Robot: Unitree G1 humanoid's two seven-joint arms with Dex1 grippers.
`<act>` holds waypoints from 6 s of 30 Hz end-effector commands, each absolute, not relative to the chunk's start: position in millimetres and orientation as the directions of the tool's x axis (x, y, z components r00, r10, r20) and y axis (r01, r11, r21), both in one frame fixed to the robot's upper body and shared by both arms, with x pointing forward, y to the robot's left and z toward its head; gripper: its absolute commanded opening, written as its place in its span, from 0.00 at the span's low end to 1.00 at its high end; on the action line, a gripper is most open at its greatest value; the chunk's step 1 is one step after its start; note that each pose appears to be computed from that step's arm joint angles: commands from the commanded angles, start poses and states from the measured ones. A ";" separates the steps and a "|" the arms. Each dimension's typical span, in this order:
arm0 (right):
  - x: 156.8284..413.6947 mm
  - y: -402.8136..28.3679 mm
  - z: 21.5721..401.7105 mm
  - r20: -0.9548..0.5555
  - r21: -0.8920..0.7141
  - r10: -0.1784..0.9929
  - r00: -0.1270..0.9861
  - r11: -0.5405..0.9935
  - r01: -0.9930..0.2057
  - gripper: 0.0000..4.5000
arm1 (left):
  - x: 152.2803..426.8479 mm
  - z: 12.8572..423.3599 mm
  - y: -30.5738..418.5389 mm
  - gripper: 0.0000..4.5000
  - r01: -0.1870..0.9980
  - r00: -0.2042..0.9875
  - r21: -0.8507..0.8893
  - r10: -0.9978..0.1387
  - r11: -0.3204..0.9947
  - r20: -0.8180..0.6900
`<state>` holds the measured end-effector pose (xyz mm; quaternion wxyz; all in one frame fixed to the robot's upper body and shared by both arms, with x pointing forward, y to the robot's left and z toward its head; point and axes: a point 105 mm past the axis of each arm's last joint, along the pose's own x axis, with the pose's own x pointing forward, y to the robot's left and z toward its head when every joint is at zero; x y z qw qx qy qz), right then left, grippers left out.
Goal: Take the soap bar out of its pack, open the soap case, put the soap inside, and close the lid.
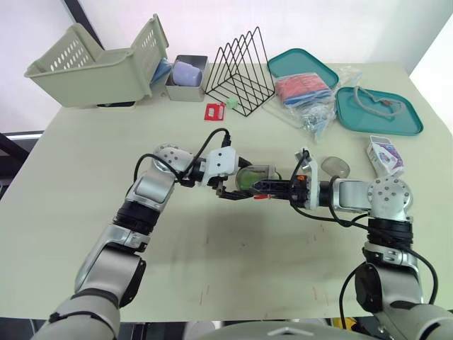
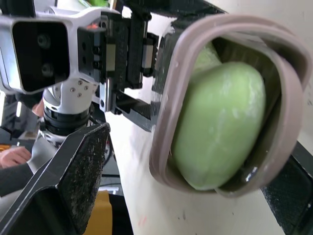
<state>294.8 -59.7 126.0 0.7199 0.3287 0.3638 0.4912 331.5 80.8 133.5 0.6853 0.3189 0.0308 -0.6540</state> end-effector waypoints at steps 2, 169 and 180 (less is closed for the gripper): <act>299.4 -59.7 135.7 -0.174 0.824 0.946 0.273 0.292 -0.486 0.98 | 330.8 150.0 75.0 0.77 0.888 0.149 0.455 -0.890 -0.071 -0.430; 314.4 -154.2 181.3 -0.602 -0.232 0.740 0.299 0.196 -0.953 1.00 | 312.1 158.8 6.2 0.45 0.953 0.138 0.288 -0.978 0.089 -0.155; 298.8 -233.0 187.4 -0.272 -0.224 0.786 0.555 0.509 -0.831 1.00 | 279.6 144.9 37.4 0.45 0.978 0.059 0.207 -0.983 0.023 -0.172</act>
